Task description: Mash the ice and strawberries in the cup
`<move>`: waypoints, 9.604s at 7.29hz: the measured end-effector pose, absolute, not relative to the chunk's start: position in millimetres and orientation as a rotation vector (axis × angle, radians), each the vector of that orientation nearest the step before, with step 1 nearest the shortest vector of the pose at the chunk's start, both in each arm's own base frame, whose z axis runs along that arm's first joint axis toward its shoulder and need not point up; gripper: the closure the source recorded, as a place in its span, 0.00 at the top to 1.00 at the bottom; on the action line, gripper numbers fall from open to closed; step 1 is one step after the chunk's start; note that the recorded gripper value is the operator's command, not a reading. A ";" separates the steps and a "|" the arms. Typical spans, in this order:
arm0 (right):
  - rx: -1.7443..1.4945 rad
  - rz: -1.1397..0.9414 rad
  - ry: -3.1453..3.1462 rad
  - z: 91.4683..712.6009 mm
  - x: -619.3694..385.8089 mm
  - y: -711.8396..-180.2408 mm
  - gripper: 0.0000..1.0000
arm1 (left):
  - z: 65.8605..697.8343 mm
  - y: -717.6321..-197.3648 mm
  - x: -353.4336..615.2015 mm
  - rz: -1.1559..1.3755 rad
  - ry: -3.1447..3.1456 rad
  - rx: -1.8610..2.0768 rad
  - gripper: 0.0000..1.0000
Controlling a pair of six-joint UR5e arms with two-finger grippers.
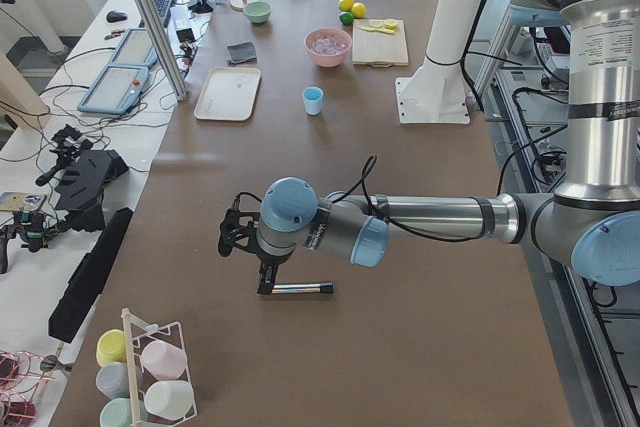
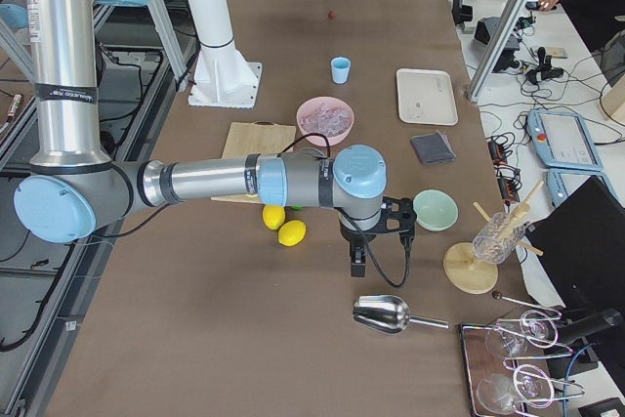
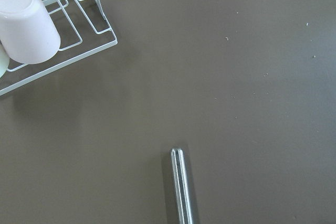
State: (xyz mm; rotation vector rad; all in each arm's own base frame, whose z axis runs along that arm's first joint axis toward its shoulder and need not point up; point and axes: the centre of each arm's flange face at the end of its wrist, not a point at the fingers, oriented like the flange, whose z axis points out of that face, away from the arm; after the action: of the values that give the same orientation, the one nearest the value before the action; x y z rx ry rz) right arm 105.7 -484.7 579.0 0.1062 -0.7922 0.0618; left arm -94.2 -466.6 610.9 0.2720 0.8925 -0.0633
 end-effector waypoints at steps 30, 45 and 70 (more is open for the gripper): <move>0.145 -0.046 -0.665 312.9 -455.5 -370.2 0.47 | 604.1 -472.1 -93.1 -0.052 0.903 0.285 0.99; 0.262 -0.032 -0.781 169.5 -485.4 -443.3 0.00 | 611.1 -466.0 -93.6 -0.058 0.903 0.274 0.99; 0.120 0.070 -0.728 280.9 -433.7 -387.7 0.95 | 608.2 -466.2 -94.4 -0.057 0.903 0.280 0.99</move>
State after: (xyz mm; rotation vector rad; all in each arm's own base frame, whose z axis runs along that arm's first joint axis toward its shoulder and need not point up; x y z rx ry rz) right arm -433.7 -387.7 280.9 0.1200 -0.7279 0.0701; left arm -94.4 -466.2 608.2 0.2801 0.9027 -0.0575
